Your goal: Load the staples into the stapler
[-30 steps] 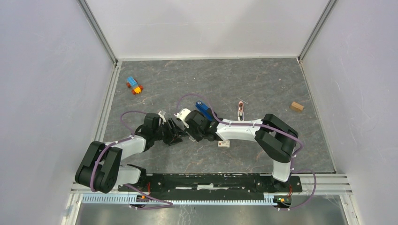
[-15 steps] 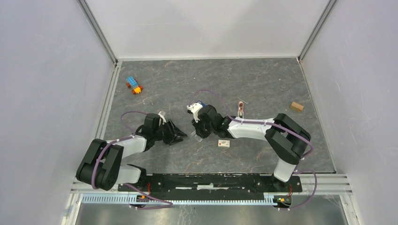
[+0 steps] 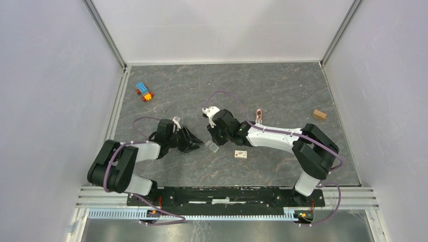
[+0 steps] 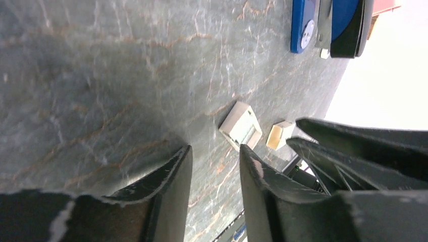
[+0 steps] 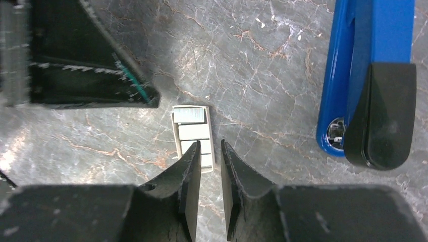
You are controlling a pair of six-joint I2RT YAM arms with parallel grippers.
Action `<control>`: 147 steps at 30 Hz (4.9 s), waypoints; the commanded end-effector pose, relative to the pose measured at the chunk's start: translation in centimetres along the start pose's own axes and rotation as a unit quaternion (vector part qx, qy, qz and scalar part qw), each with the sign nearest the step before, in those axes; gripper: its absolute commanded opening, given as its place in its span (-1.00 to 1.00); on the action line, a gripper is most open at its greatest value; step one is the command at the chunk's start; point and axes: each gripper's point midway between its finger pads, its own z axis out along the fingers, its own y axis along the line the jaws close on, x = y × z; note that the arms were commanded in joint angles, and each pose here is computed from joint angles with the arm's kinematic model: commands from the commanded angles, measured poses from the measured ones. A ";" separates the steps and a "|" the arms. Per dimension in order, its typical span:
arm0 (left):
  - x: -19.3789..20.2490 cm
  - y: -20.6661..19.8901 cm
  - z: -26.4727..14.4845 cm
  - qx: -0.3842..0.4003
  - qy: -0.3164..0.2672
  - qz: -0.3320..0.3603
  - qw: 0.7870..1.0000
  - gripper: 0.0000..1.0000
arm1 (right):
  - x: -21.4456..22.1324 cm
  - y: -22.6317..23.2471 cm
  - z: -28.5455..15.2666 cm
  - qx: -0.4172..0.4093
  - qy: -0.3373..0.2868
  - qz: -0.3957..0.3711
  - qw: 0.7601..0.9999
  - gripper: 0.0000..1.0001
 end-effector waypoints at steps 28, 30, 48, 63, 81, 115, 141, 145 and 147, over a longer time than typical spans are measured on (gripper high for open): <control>4.0 -1.1 4.6 0.009 0.066 -0.023 0.998 -0.83 | 0.9 -1.3 -3.9 0.047 -0.017 0.114 0.992 -0.46; 4.3 -1.1 4.5 0.008 0.068 -0.023 0.997 -0.83 | 1.8 -1.3 -3.9 0.048 -0.004 0.123 0.991 -0.46; 6.4 -0.9 3.8 0.009 0.075 -0.015 0.997 -0.78 | 9.5 0.5 -6.0 0.046 0.078 0.140 0.986 -0.53; 6.9 -1.2 3.0 0.006 0.074 -0.003 0.997 -0.77 | 9.3 0.3 -3.8 0.071 0.079 0.112 0.988 -0.55; 7.9 -2.1 3.9 -0.003 0.073 0.010 0.997 -0.77 | 8.0 -2.2 -3.4 0.124 0.080 0.069 0.987 -0.54; 6.1 -6.0 3.7 0.049 0.044 0.070 0.995 -0.59 | 4.2 2.0 -4.6 -0.049 -0.066 0.220 0.972 -0.11; 7.5 -5.3 4.1 0.059 0.065 0.060 0.994 -0.52 | 4.4 2.0 -4.8 -0.071 -0.104 0.278 0.952 0.20; 7.7 -5.2 4.0 0.058 0.066 0.060 0.994 -0.52 | 4.5 1.9 -4.8 -0.069 -0.106 0.280 0.952 0.20; 7.8 -5.2 3.9 0.058 0.066 0.059 0.994 -0.49 | 4.8 1.8 -4.7 -0.065 -0.104 0.281 0.952 0.20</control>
